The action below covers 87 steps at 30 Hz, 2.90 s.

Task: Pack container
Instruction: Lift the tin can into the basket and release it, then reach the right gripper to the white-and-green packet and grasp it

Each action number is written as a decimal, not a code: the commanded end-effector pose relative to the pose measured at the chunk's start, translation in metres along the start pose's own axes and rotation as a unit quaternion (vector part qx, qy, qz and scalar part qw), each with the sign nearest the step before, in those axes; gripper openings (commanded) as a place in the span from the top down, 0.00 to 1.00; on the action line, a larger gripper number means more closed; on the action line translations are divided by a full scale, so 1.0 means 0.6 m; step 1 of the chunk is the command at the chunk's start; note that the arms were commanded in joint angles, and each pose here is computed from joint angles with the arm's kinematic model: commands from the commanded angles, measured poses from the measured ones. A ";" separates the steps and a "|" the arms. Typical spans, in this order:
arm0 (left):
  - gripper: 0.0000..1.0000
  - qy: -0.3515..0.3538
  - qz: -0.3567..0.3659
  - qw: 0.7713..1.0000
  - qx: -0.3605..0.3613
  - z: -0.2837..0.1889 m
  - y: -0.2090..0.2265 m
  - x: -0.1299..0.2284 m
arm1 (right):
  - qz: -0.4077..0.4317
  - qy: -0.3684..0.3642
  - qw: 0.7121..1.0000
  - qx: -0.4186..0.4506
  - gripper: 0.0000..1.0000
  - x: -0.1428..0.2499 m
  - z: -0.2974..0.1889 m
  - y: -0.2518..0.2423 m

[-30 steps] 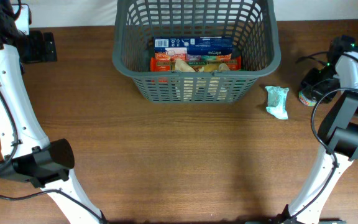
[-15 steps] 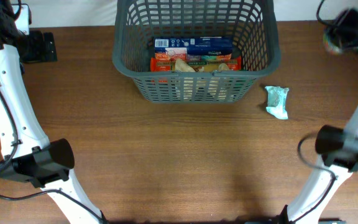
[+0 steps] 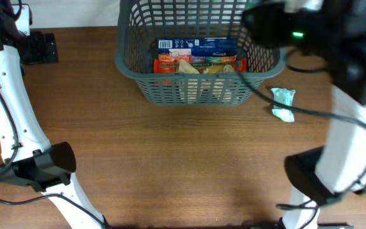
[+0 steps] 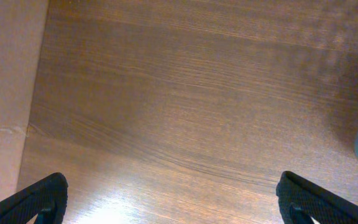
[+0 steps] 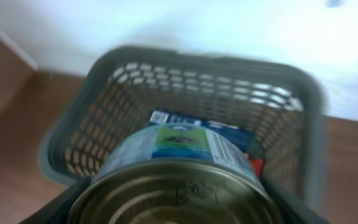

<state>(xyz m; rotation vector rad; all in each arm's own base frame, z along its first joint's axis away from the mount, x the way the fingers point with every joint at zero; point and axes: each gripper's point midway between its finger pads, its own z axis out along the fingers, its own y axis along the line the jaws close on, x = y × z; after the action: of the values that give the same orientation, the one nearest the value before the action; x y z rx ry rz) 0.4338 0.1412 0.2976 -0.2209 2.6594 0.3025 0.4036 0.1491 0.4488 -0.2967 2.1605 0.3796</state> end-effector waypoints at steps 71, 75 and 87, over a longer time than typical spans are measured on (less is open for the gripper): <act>0.01 0.003 -0.008 1.000 0.004 0.005 0.001 0.001 | 0.312 0.093 0.908 0.262 0.00 0.191 -0.058 -0.541; 0.01 0.003 -0.008 1.000 0.004 0.005 0.001 0.001 | 0.346 0.179 0.894 0.220 0.01 0.300 0.043 -0.544; 0.01 0.003 -0.008 1.000 0.004 0.005 0.001 0.001 | 0.303 0.311 0.889 0.146 0.01 0.523 0.232 -0.443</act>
<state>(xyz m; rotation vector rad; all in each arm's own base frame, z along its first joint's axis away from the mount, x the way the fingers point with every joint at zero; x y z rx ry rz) 0.4338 0.1412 0.2976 -0.2209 2.6594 0.3025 0.4264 -0.0812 0.0851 0.5879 2.8557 0.3101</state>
